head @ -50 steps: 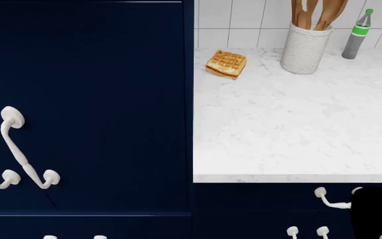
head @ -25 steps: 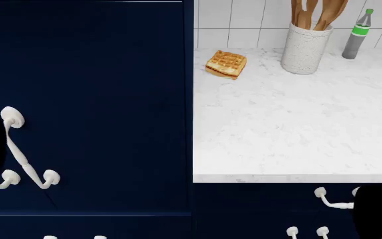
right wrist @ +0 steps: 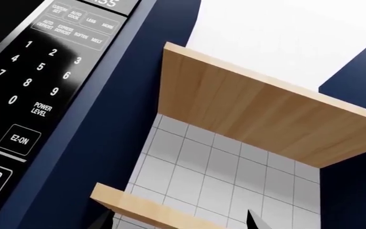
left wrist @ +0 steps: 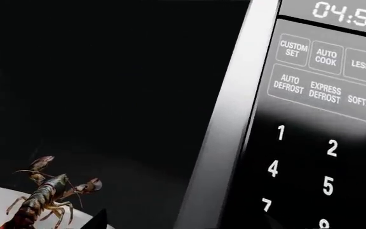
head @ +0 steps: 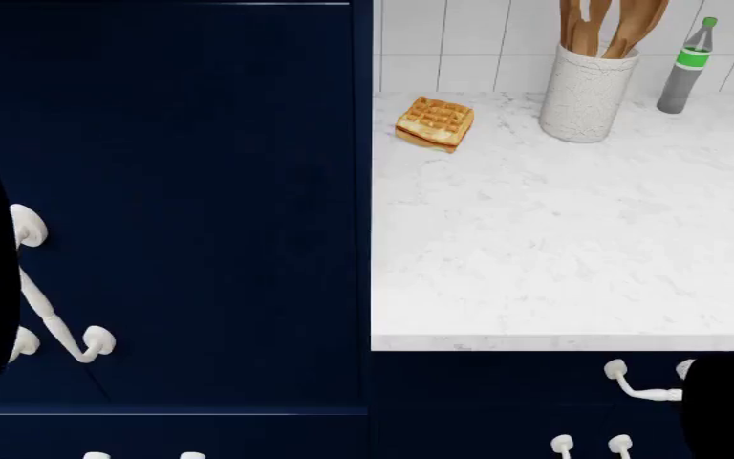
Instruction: Open the microwave door
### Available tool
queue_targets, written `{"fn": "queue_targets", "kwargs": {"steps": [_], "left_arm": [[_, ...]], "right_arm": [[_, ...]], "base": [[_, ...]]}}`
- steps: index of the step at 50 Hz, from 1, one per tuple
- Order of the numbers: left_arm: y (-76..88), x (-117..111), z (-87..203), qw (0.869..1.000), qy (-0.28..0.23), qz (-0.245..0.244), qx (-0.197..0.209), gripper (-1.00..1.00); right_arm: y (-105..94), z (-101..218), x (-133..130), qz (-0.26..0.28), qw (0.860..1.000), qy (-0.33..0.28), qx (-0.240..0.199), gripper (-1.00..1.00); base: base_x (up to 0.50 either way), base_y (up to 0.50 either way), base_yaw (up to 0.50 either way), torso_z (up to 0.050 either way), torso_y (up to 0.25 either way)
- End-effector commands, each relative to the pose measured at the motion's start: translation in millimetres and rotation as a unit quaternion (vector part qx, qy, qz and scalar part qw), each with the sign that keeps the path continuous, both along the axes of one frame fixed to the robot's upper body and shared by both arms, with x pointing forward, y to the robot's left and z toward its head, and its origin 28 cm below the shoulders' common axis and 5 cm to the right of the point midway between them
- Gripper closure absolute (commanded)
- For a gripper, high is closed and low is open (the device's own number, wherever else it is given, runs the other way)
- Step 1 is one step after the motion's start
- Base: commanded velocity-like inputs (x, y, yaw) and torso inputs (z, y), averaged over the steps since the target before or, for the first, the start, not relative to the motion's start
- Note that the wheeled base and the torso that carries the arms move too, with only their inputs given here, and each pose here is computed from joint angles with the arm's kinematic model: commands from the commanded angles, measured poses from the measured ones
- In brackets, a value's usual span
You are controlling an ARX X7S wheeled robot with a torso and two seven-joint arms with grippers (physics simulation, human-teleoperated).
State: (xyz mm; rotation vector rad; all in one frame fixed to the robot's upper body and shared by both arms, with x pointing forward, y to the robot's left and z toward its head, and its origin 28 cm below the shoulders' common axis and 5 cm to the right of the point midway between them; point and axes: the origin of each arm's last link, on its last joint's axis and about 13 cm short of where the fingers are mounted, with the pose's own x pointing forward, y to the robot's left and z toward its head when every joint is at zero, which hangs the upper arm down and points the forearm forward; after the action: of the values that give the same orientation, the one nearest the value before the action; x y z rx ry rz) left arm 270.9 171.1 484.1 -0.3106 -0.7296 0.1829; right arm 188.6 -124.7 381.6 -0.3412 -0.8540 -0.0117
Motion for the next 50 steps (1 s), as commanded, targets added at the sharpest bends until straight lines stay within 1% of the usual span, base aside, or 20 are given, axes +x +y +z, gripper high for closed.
{"fn": "queue_targets", "kwargs": {"steps": [1,9,20,33,37,50], "left_arm": [[16.8,14.4,-8.7,0.999,0.003,0.046,-0.020,-1.00],[33.3,15.5,-7.6,0.997,0.004,0.069,-0.034,-1.00],[48.8,12.6,-2.5,0.995,-0.004,0.095,-0.042,-1.00],[72.7,10.6,-2.9,0.989,-0.012,0.133,-0.069,-1.00],[81.3,10.6,-5.1,0.986,-0.010,0.151,-0.070,-1.00],[107.9,10.2,1.6,0.977,-0.013,0.204,-0.066,-1.00]], "right_arm": [[0.6,0.1,0.8,0.004,1.000,0.000,0.001,-1.00],[1.2,0.0,2.3,0.006,1.000,-0.001,0.001,-1.00],[2.8,-1.1,7.0,0.006,1.000,0.000,0.000,-1.00],[4.4,0.4,6.8,0.010,1.000,0.001,-0.002,-1.00],[5.3,0.1,8.3,0.012,1.000,0.003,-0.003,-1.00],[6.6,0.1,9.3,0.014,1.000,0.003,-0.003,-1.00]], "base": [[0.00,0.00,0.00,0.000,0.000],[0.00,0.00,0.00,0.000,0.000],[0.00,0.00,0.00,0.000,0.000],[0.00,0.00,0.00,0.000,0.000],[0.00,0.00,0.00,0.000,0.000],[0.00,0.00,0.00,0.000,0.000]]}}
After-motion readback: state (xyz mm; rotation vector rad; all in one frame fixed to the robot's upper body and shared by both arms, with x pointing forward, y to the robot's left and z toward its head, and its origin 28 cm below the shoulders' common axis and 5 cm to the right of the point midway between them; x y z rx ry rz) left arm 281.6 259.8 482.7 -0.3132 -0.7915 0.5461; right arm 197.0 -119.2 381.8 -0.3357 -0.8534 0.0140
